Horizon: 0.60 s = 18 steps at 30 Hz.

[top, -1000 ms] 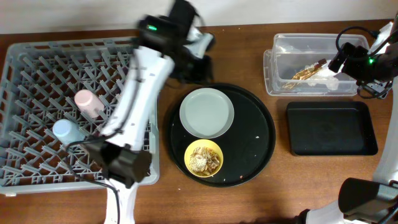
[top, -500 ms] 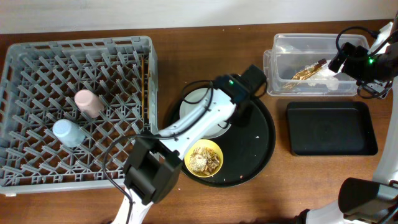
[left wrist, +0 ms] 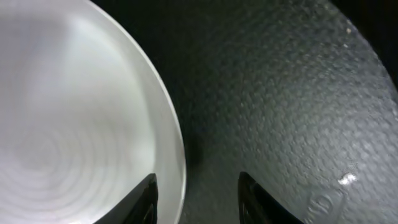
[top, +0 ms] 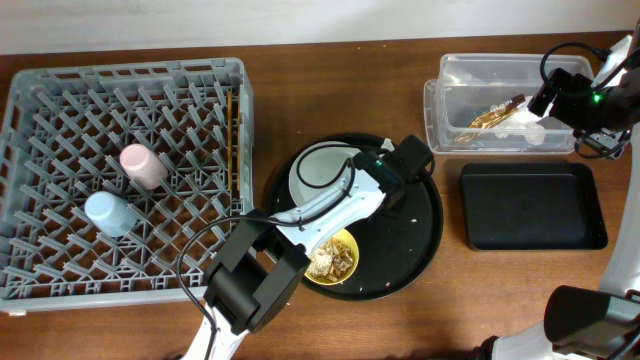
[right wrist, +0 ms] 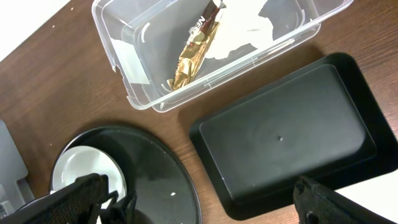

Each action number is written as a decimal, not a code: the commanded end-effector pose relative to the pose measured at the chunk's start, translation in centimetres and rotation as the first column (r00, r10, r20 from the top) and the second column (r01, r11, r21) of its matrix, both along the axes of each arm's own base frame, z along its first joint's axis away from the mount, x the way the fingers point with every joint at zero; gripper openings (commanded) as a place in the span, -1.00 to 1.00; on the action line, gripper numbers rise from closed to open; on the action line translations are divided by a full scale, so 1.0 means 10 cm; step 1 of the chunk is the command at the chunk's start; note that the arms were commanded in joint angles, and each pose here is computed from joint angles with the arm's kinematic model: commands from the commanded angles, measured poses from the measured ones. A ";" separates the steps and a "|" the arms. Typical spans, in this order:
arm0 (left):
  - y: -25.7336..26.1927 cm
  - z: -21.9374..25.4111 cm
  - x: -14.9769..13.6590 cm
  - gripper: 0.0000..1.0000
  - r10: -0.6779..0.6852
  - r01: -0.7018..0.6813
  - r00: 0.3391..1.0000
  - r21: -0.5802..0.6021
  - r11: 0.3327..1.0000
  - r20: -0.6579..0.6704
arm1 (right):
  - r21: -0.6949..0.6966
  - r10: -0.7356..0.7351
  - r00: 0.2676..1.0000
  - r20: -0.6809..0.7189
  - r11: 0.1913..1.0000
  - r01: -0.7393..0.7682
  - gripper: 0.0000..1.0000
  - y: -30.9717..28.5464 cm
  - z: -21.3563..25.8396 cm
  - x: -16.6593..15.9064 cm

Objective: Sort waste into correct bins and load items into the dishwasher rack
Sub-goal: 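Move the left gripper to the white plate and grip its edge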

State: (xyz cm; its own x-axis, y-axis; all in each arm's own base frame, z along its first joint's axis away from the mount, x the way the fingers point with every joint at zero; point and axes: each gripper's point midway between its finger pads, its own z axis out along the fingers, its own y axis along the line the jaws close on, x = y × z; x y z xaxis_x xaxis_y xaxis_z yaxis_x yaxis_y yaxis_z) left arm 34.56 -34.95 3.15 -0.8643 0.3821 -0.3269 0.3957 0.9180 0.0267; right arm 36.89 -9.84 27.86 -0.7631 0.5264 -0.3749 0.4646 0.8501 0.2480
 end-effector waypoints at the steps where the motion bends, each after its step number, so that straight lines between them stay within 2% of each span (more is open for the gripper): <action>1: 0.11 -0.14 0.02 -0.20 0.024 -0.025 1.000 0.038 0.999 0.007 | -0.012 -0.002 1.000 0.017 1.000 0.002 0.97 -0.01 0.07 0.00; 7: 0.06 -0.24 -0.05 -0.24 0.009 -0.009 1.000 0.018 1.000 0.003 | -0.012 -0.001 1.000 0.017 1.000 0.002 0.97 -0.01 0.07 0.00; 9: 0.07 -0.28 -0.07 -0.57 0.007 -0.007 1.000 0.019 1.000 0.001 | -0.012 -0.001 1.000 0.017 1.000 0.002 0.97 -0.01 0.07 0.00; 11: 0.08 -0.29 -0.07 -0.79 0.007 -0.007 1.000 0.022 1.000 -0.001 | -0.012 -0.002 1.000 0.017 1.000 0.002 0.97 -0.01 0.07 0.00; 18: 0.08 -0.32 -0.11 -0.99 0.002 -0.002 1.000 0.027 1.000 -0.006 | -0.012 -0.002 1.000 0.017 1.000 0.002 0.97 -0.01 0.07 0.00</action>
State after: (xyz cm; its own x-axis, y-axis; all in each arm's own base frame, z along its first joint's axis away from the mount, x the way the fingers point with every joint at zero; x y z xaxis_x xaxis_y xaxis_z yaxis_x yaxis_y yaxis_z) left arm 34.65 -34.36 1.25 -0.8539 0.3831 -0.3522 0.3897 0.9193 0.0549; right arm 36.89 -9.84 27.86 -0.7629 0.5268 -0.3749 0.4650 0.8499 0.2478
